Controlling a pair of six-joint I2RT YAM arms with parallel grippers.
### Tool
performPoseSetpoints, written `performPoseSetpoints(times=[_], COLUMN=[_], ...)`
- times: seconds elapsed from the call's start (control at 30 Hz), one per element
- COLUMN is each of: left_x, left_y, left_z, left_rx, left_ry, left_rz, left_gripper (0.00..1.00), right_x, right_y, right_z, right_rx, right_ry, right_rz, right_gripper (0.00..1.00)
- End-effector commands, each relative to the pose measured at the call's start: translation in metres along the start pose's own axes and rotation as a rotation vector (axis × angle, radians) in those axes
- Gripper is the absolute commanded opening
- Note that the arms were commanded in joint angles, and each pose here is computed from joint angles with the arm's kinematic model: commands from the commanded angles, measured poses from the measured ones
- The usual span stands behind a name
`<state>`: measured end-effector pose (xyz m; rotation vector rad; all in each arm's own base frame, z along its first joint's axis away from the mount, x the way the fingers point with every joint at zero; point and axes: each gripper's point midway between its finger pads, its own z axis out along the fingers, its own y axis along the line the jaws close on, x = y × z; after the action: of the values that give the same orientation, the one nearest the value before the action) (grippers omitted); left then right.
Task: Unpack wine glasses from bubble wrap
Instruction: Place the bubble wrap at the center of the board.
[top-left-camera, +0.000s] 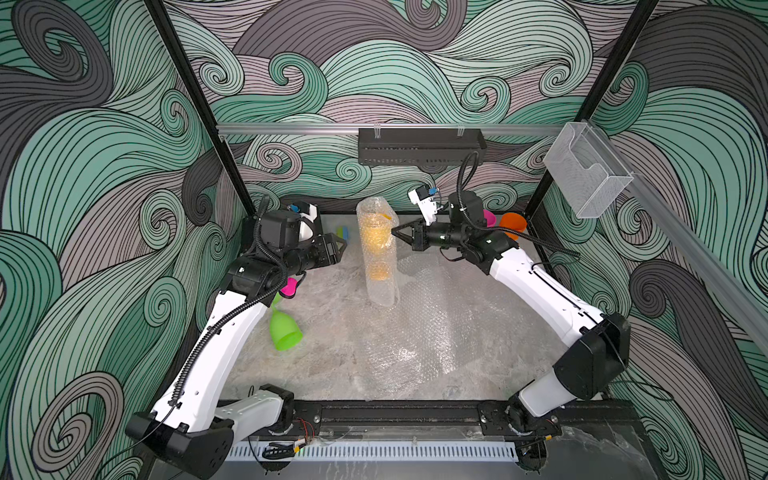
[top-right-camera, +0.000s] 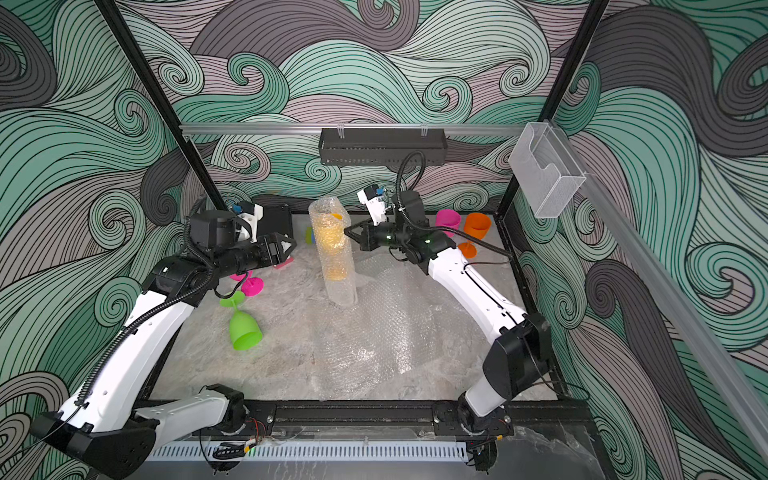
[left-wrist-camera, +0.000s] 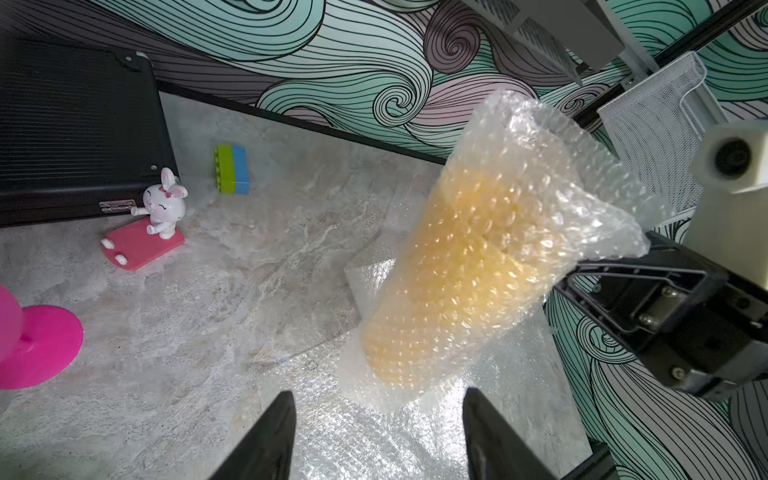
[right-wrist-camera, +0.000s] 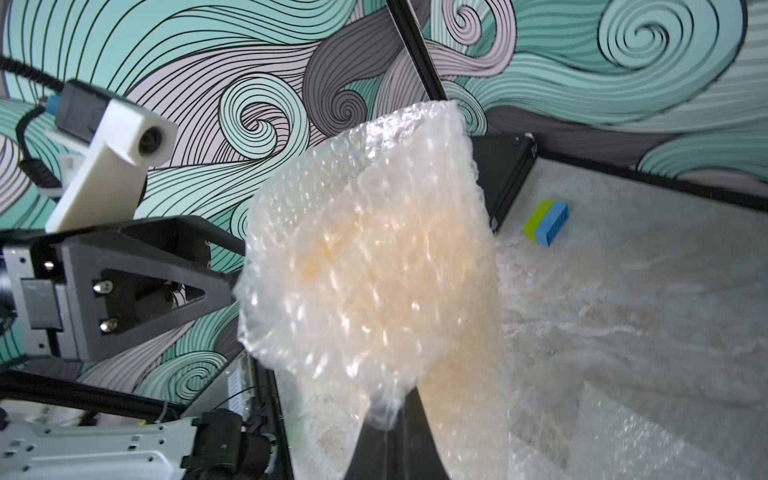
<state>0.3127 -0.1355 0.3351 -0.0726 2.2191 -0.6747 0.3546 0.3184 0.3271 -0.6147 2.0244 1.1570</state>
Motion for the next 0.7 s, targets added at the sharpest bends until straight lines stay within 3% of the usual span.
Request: performPoseSetpoints(times=[0.0,0.3,0.43,0.67], left_x=[-0.002,0.042,0.066,0.114], left_y=[-0.007,0.007,0.018,0.036], left_z=[0.000,0.036,0.053,0.079], left_rx=[0.054,0.084,0.067,0.022], left_ry=[-0.012,0.114,0.181,0.330], left_rz=[-0.012,-0.094,-0.139,-0.198], left_gripper=[0.62,0.62,0.62,0.62], right_x=[0.041,0.119,0.140,0.166], right_y=[-0.006,-0.034,-0.046,-0.078], right_z=[0.003,0.045,0.067,0.079], right_rx=[-0.001,-0.027,-0.032,0.076], right_ry=[0.158,0.348,0.389,0.422], right_rz=[0.247,0.506,0.541,0.540], right_gripper=[0.00,0.00,0.00,0.00])
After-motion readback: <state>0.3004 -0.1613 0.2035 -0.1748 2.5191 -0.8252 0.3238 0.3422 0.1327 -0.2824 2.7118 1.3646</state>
